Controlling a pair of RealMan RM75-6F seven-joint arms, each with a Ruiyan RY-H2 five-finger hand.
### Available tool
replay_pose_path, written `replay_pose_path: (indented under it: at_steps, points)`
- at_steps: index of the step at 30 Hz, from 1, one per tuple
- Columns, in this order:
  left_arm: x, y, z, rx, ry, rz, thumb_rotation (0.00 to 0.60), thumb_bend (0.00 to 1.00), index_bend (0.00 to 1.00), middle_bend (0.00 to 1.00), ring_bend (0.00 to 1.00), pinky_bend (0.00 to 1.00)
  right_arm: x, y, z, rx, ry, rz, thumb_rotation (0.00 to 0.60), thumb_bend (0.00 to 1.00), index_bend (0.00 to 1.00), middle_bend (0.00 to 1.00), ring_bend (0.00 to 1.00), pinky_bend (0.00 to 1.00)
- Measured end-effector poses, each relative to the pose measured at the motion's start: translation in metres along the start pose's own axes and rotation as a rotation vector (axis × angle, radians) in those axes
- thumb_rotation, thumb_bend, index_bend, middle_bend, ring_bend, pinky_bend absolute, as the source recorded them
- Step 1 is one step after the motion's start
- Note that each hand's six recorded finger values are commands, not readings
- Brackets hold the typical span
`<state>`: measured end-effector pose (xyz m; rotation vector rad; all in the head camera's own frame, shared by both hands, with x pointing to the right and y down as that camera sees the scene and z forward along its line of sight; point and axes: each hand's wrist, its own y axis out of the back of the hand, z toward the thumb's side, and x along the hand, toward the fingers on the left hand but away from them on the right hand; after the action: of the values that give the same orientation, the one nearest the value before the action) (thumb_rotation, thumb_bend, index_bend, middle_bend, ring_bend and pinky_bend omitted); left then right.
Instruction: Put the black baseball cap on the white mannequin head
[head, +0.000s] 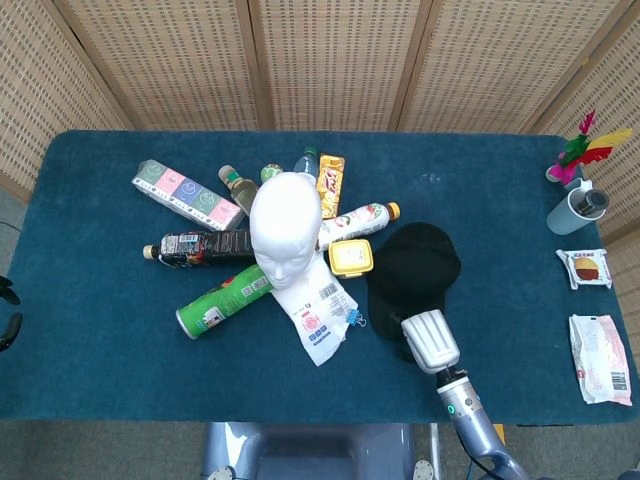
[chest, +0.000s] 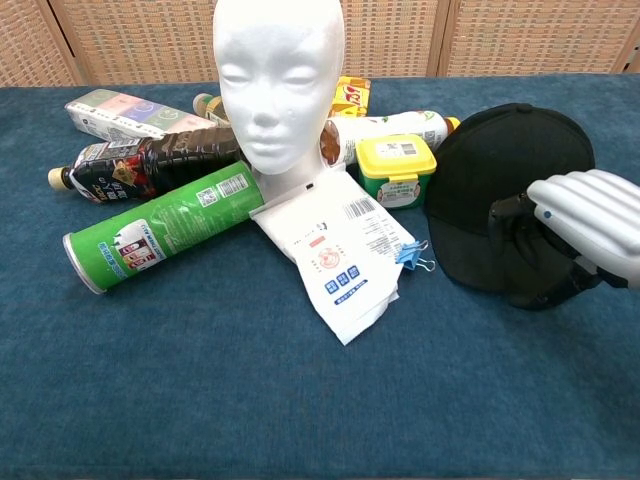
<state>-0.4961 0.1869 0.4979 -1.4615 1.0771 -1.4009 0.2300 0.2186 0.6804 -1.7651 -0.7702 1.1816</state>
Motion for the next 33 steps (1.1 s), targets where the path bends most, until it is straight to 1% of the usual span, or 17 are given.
replay_pose_path:
  at_steps: [9,18,25,33]
  points:
    - [-0.004,0.000,-0.004,0.001,0.009,-0.003,0.600,0.37,0.48,0.36,0.29,0.31,-0.003,-0.007,-0.005,0.034,0.003,0.005,0.600,0.00,0.51,0.70,0.84,0.88]
    - [-0.004,0.002,-0.002,0.006,0.006,-0.001,0.600,0.37,0.48,0.36,0.29,0.31,-0.004,-0.013,-0.011,0.044,-0.009,0.009,0.600,0.00,0.51,0.70,0.84,0.88]
    - [-0.003,0.002,-0.001,0.012,0.004,-0.007,0.600,0.37,0.48,0.36,0.29,0.31,-0.006,-0.017,-0.013,0.045,-0.016,0.007,0.600,0.02,0.51,0.70,0.84,0.88]
    - [-0.002,0.003,0.001,0.016,0.000,-0.005,0.600,0.37,0.48,0.36,0.29,0.31,-0.010,-0.018,-0.018,0.040,-0.031,-0.007,0.600,0.11,0.51,0.70,0.84,0.88]
